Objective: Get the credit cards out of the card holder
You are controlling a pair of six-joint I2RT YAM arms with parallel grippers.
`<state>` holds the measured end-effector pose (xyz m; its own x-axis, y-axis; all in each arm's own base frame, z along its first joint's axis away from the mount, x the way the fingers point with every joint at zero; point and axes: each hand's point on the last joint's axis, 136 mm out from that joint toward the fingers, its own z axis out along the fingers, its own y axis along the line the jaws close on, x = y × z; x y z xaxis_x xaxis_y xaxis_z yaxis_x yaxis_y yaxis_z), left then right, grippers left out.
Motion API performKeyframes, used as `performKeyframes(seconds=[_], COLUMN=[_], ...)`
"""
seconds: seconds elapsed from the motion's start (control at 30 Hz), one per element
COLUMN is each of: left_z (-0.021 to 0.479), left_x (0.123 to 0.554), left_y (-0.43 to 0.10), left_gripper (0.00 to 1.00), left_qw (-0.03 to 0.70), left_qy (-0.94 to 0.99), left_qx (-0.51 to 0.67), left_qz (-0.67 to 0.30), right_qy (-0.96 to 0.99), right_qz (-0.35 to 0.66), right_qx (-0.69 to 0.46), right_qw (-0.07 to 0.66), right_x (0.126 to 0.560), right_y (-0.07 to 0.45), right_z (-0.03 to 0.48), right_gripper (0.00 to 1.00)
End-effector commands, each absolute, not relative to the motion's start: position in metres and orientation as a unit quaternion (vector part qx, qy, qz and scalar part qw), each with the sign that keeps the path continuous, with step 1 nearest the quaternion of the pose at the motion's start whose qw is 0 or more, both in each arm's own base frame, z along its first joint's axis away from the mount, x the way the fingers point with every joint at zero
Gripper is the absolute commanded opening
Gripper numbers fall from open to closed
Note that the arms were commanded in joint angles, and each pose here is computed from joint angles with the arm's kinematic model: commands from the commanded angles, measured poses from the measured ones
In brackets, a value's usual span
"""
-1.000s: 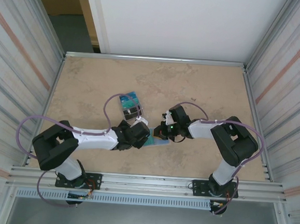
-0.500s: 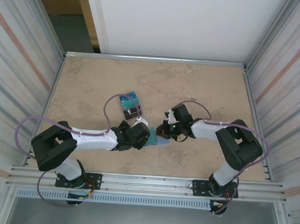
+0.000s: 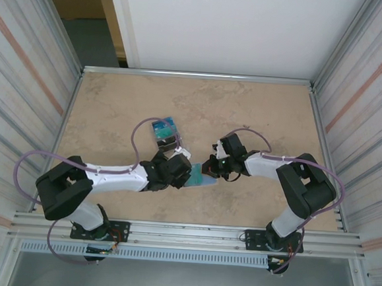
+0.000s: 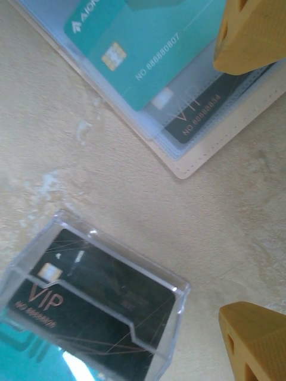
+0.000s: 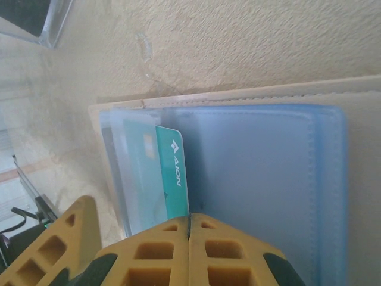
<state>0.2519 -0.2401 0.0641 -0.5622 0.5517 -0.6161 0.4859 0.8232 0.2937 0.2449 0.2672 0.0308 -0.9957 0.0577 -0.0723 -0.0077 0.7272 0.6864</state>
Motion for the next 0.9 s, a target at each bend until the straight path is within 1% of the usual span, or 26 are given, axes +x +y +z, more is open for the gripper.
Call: performKeyframes(seconds=[0.0, 0.3, 0.53, 0.87], left_z=[0.089, 0.071, 0.055, 0.044], left_x=[0.262, 0.272, 0.272, 0.272], left_y=[-0.253, -0.264, -0.261, -0.260], left_gripper=[0.99, 0.99, 0.99, 0.99], left_qw=[0.394, 0.376, 0.355, 0.338], left_qy=[0.871, 0.868, 0.869, 0.871], left_qx=[0.293, 0.323, 0.341, 0.350], left_qz=[0.023, 0.031, 0.057, 0.069], right_qy=[0.930, 0.931, 0.931, 0.926], right_qz=[0.363, 0.362, 0.362, 0.373], right_qx=[0.002, 0.001, 0.003, 0.007], right_qw=[0.049, 0.048, 0.049, 0.061], right_x=[0.245, 0.245, 0.246, 0.247], right_y=[0.263, 0.263, 0.261, 0.257], right_z=[0.035, 0.034, 0.035, 0.042], right_gripper=[0.00, 0.00, 0.00, 0.00])
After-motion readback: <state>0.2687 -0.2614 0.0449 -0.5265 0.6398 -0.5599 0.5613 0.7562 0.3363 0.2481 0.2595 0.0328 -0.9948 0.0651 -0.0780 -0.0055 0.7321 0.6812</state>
